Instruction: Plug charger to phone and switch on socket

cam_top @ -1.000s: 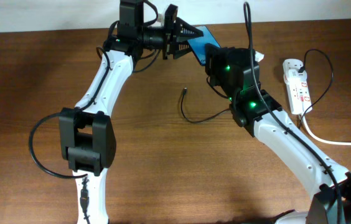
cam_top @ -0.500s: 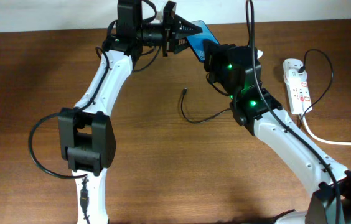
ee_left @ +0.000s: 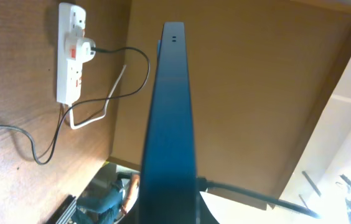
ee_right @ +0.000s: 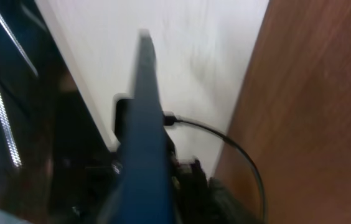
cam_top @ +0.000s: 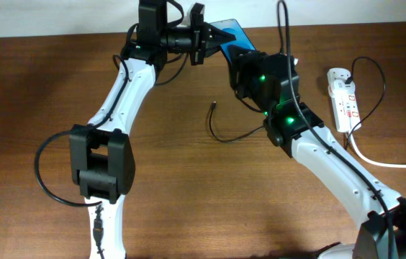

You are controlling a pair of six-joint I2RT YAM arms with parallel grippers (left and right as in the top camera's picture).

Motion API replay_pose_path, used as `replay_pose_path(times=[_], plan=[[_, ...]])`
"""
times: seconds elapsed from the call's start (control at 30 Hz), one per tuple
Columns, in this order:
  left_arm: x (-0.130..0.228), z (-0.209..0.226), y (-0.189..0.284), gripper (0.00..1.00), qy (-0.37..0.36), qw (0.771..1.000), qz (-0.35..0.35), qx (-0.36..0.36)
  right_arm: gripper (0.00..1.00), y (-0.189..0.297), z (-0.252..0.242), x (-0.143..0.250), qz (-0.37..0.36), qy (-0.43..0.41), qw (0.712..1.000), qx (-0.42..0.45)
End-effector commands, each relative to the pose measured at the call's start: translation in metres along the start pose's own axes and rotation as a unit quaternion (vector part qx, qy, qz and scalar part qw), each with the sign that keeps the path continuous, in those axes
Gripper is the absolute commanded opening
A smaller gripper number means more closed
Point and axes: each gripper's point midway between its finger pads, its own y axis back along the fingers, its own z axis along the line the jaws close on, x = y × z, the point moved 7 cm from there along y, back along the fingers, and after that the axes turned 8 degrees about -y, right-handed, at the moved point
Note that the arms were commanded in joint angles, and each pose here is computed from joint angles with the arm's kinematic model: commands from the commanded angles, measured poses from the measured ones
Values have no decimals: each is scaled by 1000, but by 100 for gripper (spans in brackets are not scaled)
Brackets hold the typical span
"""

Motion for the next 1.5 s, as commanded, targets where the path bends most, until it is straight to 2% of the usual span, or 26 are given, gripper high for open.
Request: replay_pose_path(times=[0.0,0.07,0.1,0.2,0.3,0.4,0.47,0.67,0.87,1.0,1.13,1.27,1.4,1.47], plan=[[4,-24,6,0,-53,999,-3,12,49,-4,-15,10,35,41,998,31],[0,-23,17,0,-71,997,-7,14,65,-4,-13,4,36,80,996,29],[-2,-23,22,0,-78,997,-8,15,69,-3,-12,1,40,87,995,29],[-8,-17,38,0,-88,996,-19,9,79,0,-8,-13,60,128,990,27],[-14,-6,59,0,-111,993,-30,-4,81,6,-2,-29,107,172,979,22],[-15,2,84,0,-151,988,-22,-2,69,14,-1,-38,168,224,960,15],[-18,7,115,0,-172,985,-27,7,69,20,-14,-48,195,249,948,44],[-28,15,176,0,-147,986,-73,5,70,35,-59,-51,229,324,903,161],[-34,20,221,0,-144,983,-115,0,68,31,-47,-57,213,384,858,266],[-31,19,223,0,-144,984,-105,11,67,0,-44,-45,229,404,831,306],[-30,18,222,0,-144,985,-97,17,41,-38,-63,-39,232,406,815,342],[-28,18,217,0,-137,986,-92,17,39,-69,-110,-42,227,372,815,381],[-28,18,215,0,-139,986,-90,17,39,-86,-134,-44,227,359,817,390],[-28,18,215,0,-139,986,-90,17,33,-93,-145,-44,227,359,816,393]])
